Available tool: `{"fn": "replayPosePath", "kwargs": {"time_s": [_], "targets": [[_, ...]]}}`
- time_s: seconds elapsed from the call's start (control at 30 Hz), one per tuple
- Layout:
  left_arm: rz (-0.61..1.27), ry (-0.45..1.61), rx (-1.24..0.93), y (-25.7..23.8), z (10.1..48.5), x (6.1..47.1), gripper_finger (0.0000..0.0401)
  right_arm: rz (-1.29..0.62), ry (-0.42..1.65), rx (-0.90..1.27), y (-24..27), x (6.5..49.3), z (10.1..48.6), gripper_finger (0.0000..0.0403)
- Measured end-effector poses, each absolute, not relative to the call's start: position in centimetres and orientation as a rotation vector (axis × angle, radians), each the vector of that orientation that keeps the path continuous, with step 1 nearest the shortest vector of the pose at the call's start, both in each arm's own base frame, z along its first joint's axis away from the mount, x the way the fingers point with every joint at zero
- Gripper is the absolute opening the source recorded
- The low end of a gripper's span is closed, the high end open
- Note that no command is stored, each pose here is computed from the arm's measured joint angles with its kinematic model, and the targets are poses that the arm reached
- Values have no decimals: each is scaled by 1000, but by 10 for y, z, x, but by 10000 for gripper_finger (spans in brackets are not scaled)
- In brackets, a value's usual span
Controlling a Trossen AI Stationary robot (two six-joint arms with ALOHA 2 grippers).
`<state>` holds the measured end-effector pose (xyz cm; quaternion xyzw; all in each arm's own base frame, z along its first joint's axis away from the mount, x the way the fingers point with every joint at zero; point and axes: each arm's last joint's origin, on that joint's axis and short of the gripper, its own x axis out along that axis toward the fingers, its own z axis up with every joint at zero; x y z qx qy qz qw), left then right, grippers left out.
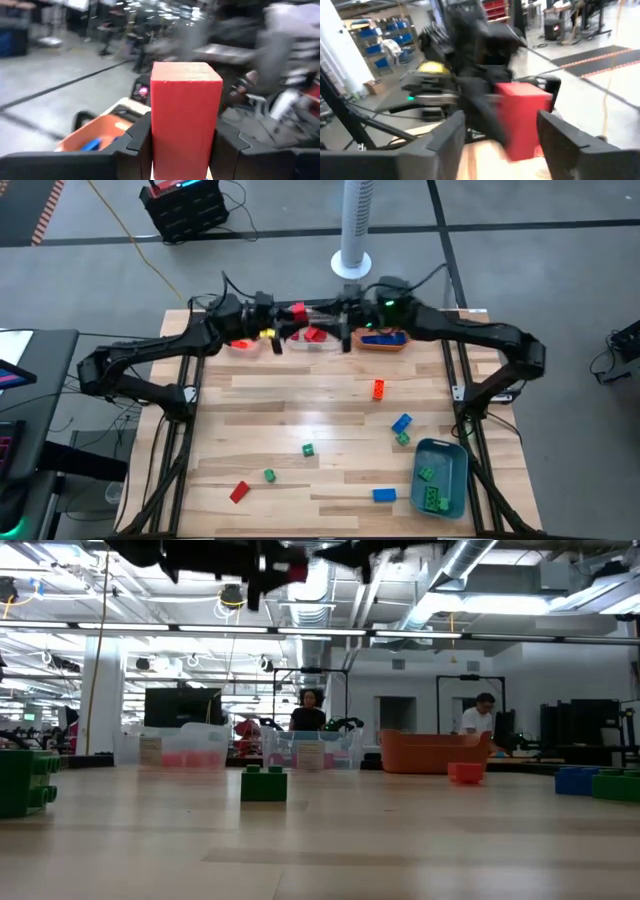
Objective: Sort blocks
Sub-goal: Put the red block into the right transparent bin
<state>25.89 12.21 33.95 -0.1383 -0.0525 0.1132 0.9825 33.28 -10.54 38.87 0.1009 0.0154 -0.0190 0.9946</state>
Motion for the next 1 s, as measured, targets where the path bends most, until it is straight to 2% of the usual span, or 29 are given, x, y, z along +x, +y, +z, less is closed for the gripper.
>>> {"fn": "replayPosePath", "kwargs": {"time_s": [0.13, 0.3, 0.5, 0.73, 0.8, 1.0], "targets": [[258, 38, -360, 144, 315, 261, 124, -211, 69, 199, -106, 291, 413, 278], [309, 236, -431, 179, 284, 273, 124, -377, 206, 191, -87, 255, 419, 281], [400, 507, -495, 221, 241, 298, 124, -433, 506, 341, -60, 242, 393, 281], [547, 784, -435, 256, 221, 323, 124, -436, 749, 456, -31, 242, 369, 281], [566, 854, -429, 262, 216, 330, 147, -438, 765, 453, -23, 243, 367, 281], [535, 949, -432, 272, 224, 342, 271, -438, 830, 447, -6, 245, 360, 281]]}}
